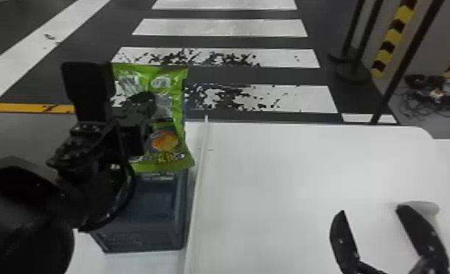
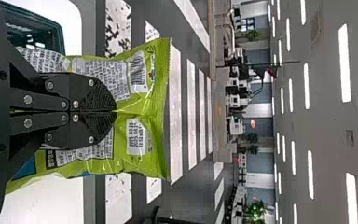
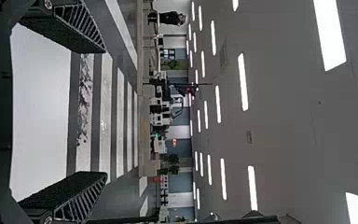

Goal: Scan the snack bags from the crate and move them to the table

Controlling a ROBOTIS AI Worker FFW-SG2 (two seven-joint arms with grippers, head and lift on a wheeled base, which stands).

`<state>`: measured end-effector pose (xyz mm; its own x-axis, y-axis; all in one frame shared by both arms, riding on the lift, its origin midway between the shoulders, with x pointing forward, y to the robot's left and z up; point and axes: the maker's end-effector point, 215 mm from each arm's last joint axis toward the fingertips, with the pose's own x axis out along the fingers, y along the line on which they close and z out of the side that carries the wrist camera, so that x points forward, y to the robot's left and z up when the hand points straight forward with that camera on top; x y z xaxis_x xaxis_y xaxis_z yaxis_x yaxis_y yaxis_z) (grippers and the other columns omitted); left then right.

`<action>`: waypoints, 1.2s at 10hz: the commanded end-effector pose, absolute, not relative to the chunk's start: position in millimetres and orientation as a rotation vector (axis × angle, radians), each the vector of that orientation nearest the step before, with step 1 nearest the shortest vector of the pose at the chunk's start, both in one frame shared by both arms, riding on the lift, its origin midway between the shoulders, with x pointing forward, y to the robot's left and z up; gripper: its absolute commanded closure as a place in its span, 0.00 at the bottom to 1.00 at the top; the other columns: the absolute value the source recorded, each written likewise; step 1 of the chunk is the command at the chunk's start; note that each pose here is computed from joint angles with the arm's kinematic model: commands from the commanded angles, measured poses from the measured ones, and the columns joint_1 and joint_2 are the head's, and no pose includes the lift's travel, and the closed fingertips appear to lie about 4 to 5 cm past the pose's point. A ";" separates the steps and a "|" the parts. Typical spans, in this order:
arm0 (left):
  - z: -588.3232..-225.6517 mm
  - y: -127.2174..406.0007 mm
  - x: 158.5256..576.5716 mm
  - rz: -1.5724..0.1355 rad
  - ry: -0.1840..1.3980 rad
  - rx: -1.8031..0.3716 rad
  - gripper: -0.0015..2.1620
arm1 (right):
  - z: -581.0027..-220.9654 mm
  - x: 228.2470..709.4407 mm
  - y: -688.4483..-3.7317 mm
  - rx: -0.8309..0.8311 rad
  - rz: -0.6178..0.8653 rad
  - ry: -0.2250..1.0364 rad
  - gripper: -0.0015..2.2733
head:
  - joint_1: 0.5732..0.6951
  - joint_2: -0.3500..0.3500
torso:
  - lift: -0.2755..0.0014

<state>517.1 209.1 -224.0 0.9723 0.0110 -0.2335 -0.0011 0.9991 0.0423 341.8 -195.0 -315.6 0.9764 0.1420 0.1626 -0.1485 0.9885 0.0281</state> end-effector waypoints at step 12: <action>-266.7 -5.5 551.5 -0.338 0.309 0.096 0.87 | -301.2 337.1 -241.8 0.036 0.062 -0.204 0.03 | 1.00 0.14 | 0.65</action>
